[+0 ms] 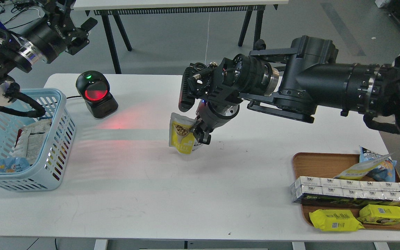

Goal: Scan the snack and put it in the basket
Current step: 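Lift the yellow bag and carry it to the table center, then release the bag on the table and raise the right gripper away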

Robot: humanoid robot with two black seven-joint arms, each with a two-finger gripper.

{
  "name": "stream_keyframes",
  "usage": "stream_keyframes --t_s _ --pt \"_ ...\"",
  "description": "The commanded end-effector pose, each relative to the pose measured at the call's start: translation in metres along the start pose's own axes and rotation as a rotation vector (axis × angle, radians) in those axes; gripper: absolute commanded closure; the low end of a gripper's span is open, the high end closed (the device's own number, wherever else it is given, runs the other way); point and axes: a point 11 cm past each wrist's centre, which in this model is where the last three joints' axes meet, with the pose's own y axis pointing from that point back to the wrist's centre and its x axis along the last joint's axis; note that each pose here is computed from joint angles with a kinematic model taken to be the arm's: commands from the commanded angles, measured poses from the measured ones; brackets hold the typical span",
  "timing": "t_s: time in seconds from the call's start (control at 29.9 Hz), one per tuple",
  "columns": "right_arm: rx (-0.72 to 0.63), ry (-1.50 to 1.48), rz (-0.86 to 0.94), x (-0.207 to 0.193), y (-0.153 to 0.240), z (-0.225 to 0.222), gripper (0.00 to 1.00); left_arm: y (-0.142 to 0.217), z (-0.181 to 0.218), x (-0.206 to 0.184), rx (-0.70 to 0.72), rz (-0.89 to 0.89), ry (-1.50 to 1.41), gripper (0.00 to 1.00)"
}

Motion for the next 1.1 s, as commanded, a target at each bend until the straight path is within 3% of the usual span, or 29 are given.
stream_keyframes --t_s 0.0,0.03,0.1,0.3,0.57,0.77,0.94,1.07 --pt "0.028 -0.042 0.019 0.001 -0.001 -0.004 0.15 0.0 0.001 0.0 -0.001 0.0 0.0 0.0" --pt "0.034 -0.053 0.025 0.002 0.0 -0.004 0.06 0.0 0.001 0.0 -0.002 0.0 0.0 0.0" --pt "0.039 -0.072 0.039 0.006 0.002 -0.003 0.04 -0.001 0.0 -0.001 -0.001 -0.001 0.001 0.0" --pt "0.001 -0.113 0.096 0.019 0.015 0.014 0.03 -0.002 0.002 0.0 -0.005 -0.001 0.0 0.0" --pt "0.006 -0.371 0.333 0.049 0.052 0.05 0.03 0.0 0.008 0.006 -0.004 0.005 -0.024 0.0" --pt "-0.061 -0.691 0.499 -0.001 0.1 0.111 0.03 0.004 0.003 0.02 0.008 0.062 -0.022 0.0" --pt "0.003 -1.009 0.725 -0.043 0.134 0.136 0.03 -0.003 0.003 0.013 -0.002 0.048 -0.014 0.0" --pt "0.066 -1.292 0.929 -0.099 0.159 0.15 0.03 -0.01 0.009 0.007 -0.017 0.031 -0.012 0.0"
